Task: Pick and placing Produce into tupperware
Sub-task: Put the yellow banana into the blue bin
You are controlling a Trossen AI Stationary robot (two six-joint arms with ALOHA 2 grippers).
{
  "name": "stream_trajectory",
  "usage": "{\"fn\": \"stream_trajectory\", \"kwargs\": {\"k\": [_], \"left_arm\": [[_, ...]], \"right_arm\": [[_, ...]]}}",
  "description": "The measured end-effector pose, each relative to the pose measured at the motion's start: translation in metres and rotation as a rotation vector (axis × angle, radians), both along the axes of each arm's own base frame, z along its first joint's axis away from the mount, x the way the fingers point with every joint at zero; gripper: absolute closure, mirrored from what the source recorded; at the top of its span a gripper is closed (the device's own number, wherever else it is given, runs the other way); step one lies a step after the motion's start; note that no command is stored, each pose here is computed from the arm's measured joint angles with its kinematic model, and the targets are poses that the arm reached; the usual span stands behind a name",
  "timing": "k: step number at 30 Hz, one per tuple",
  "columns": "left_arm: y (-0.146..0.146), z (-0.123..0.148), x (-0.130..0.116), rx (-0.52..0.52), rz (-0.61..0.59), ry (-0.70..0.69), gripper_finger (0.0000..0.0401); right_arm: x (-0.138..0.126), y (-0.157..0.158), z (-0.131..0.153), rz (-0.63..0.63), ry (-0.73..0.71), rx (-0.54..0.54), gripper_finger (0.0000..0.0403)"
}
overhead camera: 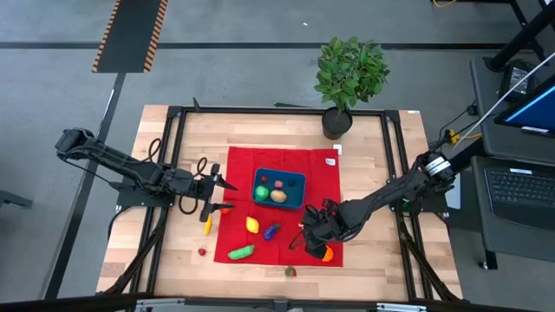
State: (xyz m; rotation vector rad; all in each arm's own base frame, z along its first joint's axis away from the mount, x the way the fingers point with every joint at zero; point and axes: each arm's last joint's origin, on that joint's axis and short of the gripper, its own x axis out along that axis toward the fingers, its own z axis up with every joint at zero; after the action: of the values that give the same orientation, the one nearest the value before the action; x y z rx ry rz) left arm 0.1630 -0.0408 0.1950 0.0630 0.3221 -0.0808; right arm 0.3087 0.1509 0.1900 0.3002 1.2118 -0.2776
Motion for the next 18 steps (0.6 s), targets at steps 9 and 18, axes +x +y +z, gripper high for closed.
{"fn": "stream_trajectory", "kwargs": {"k": [9,18], "left_arm": [[0.000,0.000,0.000,0.001,0.001,0.003,0.0146],[0.000,-0.002,0.000,0.006,0.001,0.021,0.0146]], "right_arm": [[0.001,-0.007,-0.003,-0.022,-0.002,-0.038,0.0212],[0.004,-0.005,-0.015,-0.020,0.028,-0.055,0.0212]]}}
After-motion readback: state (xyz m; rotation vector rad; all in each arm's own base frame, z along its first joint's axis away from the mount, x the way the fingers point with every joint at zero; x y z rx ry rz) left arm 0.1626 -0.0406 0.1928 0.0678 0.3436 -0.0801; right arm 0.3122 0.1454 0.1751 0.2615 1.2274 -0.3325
